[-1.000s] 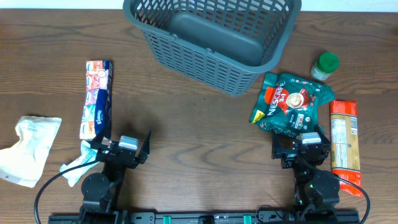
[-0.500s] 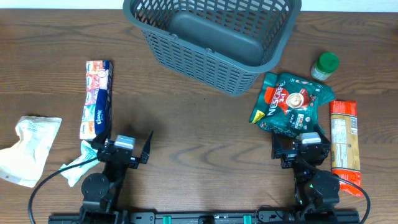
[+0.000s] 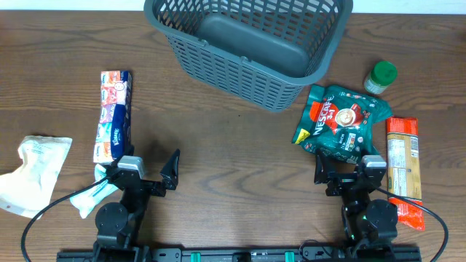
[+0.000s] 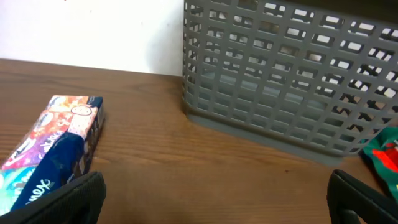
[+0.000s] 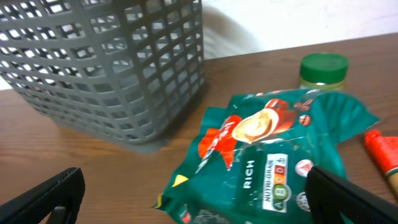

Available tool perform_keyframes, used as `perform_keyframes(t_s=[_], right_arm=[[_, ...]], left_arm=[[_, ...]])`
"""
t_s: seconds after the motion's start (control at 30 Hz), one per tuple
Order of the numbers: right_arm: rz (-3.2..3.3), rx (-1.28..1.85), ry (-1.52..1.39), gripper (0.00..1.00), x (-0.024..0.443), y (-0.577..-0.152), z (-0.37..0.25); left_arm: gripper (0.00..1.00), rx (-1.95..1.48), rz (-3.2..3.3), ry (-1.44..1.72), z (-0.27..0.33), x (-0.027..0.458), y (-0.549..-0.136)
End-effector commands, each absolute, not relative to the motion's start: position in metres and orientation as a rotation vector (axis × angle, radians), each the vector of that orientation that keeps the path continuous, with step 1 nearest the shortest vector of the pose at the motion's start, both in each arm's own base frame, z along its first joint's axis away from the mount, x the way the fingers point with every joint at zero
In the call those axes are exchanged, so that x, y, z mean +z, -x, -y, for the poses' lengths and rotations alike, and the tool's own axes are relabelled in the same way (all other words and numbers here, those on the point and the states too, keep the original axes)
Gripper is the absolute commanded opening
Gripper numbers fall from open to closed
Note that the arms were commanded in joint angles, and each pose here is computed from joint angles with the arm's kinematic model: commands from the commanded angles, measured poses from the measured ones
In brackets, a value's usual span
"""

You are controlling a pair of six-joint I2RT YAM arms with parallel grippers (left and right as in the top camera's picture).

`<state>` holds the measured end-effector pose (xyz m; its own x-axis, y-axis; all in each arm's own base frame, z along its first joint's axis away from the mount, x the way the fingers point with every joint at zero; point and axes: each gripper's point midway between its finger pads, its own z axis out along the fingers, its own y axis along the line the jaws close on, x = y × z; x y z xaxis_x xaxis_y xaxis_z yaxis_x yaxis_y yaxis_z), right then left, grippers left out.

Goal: Pack container

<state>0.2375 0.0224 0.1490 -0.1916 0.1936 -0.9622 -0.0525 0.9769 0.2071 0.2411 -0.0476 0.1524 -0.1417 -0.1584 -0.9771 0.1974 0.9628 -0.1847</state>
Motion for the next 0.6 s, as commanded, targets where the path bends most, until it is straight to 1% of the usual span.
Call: perform_keyframes(t_s=[0.0,0.1,0.2,0.4,0.57], right_arm=[[-1.759,0.35,-0.1,0.99,0.148,-0.235,-0.039],[-1.77,0.41,-0.05,0.99,0.148,-0.233,-0.05],[-1.787,0.48,0.007,0.99,0.154,-0.228,-0.063],[-1.891,0.511,0.016,0.99,0.187,-0.216,-0.068],[-2.044,0.601,0.049,0.99,0.222,-0.21,-0.083]], left_arm=[[0.99,-0.384,-1.738,0.001,0.054,0.138,-0.239],[0.99,-0.406,-1.746,-0.007,0.057,0.143,-0.236],[0.99,-0.41,-1.789,-0.003,0.057,0.161,-0.229],[0.99,-0.401,-1.896,0.01,0.054,0.23,-0.215],[0.99,-0.392,-2.023,0.024,0.055,0.284,-0.219]])
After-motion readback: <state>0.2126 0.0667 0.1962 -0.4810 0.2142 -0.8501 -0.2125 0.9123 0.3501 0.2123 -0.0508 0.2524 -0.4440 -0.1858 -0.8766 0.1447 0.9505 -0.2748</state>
